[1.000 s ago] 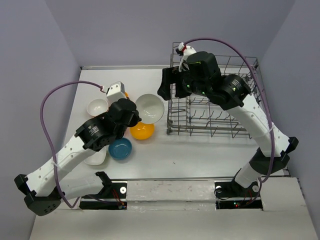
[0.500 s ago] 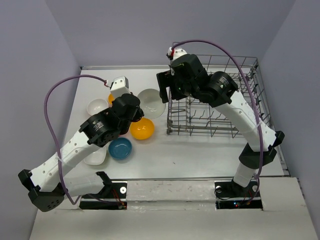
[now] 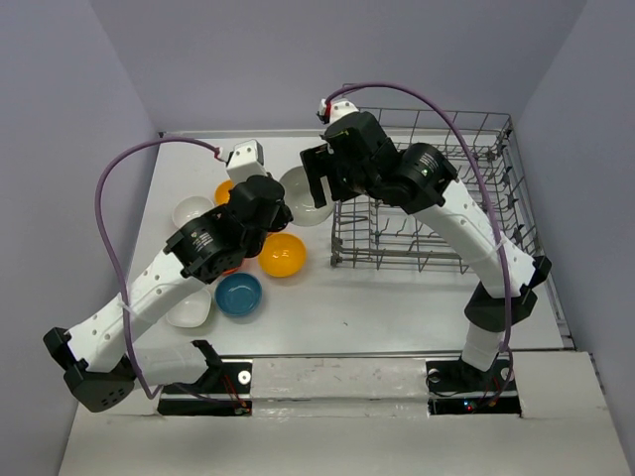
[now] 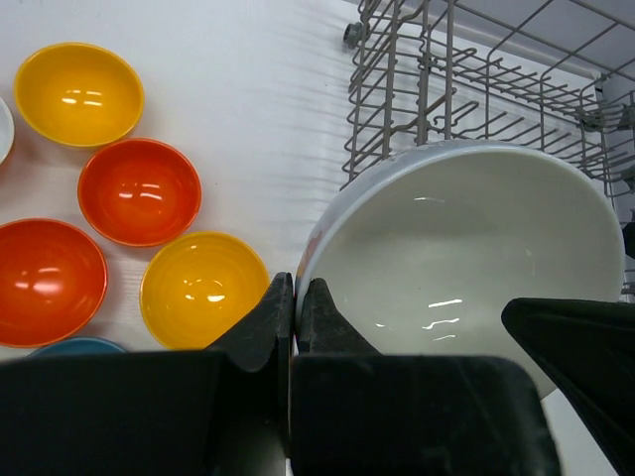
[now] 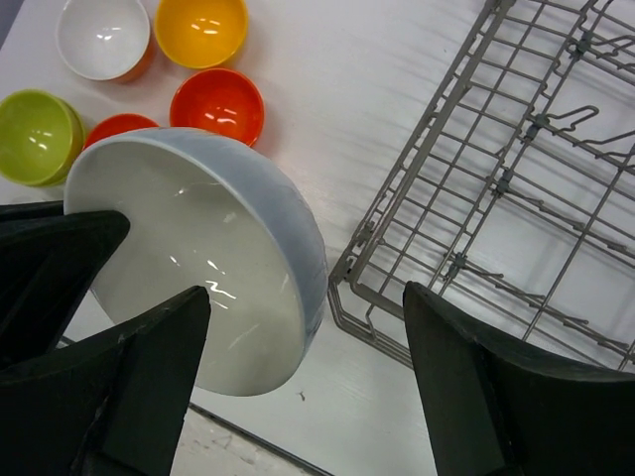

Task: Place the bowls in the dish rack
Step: Pass from the left arm to the right

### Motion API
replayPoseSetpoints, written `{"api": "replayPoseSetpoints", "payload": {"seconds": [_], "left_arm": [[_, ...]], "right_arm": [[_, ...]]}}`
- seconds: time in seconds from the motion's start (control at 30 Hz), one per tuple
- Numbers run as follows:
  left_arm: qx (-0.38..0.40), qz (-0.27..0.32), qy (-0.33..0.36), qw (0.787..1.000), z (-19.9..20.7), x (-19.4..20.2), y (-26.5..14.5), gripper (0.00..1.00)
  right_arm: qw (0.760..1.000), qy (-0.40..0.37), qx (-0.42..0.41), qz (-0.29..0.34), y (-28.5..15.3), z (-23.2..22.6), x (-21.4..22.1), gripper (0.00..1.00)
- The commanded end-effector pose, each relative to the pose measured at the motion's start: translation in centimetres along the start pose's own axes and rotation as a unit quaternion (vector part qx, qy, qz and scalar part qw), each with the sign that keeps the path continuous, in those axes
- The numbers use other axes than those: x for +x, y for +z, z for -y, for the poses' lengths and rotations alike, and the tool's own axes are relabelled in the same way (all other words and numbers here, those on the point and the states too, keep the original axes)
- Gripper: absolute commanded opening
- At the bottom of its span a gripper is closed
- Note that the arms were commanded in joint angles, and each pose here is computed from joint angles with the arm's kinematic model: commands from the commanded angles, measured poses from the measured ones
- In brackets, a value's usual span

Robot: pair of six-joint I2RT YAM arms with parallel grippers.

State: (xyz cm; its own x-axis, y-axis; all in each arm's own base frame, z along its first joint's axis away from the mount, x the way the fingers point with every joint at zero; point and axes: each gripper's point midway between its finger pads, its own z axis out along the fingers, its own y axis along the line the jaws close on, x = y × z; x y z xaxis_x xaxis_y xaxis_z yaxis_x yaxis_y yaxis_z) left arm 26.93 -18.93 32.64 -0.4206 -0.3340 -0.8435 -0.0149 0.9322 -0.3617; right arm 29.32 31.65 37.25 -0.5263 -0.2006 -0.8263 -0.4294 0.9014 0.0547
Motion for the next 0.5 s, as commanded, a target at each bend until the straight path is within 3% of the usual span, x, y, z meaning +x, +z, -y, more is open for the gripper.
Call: {"api": "replayPoseSetpoints", "payload": {"seconds": [0.0, 0.27, 0.47], "left_arm": [[0.025, 0.075, -0.059, 0.995, 1.5, -5.3, -1.6, 0.00], [0.030, 0.121, -0.107, 0.986, 1.1, -6.8, -2.1, 0.00], [0.036, 0.155, -0.145, 0.977, 0.9, -8.1, -2.5, 0.00]], "right_arm": [[0.999, 0.023, 0.029, 0.023, -1.0, 0.9, -1.0, 0.83], [0.995, 0.090, 0.038, 0.014, 0.7, 0.3, 0.3, 0.76], [0.990, 0.131, 0.032, 0.040, 0.6, -0.2, -1.3, 0.74]]}}
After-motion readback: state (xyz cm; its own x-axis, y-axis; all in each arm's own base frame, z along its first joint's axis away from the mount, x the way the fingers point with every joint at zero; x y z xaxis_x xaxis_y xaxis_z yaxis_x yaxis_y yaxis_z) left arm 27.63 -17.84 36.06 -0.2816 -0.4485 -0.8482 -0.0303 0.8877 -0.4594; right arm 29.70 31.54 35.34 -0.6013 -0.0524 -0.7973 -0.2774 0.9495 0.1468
